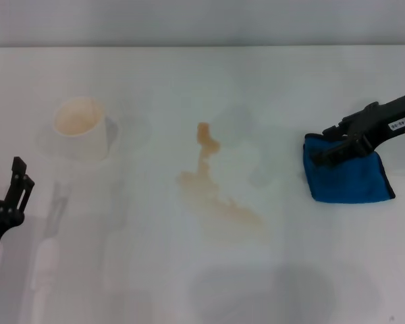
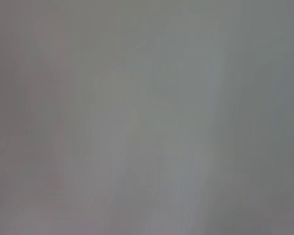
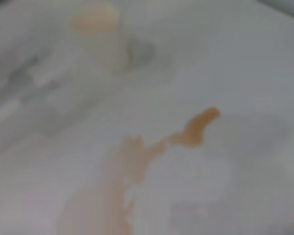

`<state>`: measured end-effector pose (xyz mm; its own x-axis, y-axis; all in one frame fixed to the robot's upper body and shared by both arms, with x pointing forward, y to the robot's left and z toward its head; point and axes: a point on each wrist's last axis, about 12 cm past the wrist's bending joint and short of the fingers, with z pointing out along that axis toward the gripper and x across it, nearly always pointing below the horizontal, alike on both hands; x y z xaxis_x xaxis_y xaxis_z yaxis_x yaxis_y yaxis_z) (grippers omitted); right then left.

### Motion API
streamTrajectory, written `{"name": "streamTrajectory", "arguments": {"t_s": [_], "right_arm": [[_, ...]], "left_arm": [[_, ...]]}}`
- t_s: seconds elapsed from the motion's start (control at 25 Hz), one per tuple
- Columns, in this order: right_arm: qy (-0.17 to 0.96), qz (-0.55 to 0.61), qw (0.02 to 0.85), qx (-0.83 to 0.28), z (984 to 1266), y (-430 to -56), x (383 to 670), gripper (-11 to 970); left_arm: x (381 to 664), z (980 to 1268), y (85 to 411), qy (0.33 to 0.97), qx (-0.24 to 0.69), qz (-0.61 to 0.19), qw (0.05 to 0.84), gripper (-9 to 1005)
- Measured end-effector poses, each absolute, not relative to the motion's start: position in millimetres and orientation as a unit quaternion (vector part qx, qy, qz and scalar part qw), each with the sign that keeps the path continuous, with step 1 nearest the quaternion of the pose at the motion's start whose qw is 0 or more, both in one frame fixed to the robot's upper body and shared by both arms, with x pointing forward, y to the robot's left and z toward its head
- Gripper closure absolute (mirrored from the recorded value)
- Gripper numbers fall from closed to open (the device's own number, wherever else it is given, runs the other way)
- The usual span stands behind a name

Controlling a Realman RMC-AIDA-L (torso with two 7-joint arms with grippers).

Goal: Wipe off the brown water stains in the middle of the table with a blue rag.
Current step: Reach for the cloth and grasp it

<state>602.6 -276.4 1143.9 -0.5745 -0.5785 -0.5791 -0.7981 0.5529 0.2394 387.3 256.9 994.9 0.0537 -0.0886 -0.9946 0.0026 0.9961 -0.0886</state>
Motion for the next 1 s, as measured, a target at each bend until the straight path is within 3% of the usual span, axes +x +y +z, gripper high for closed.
{"name": "streamTrajectory", "arguments": {"t_s": [0.52, 1.0], "right_arm": [[0.868, 0.079, 0.146, -0.468, 1141.8, -234.0, 606.5, 217], [0.859, 0.021, 0.151, -0.488, 1134.3, -220.3, 612.9, 219]], "left_arm": [[388.9, 995.8, 256.6, 0.685, -0.026, -0.034, 0.727, 135], [390.1, 995.9, 256.2, 0.685, -0.023, -0.035, 0.727, 135]]}}
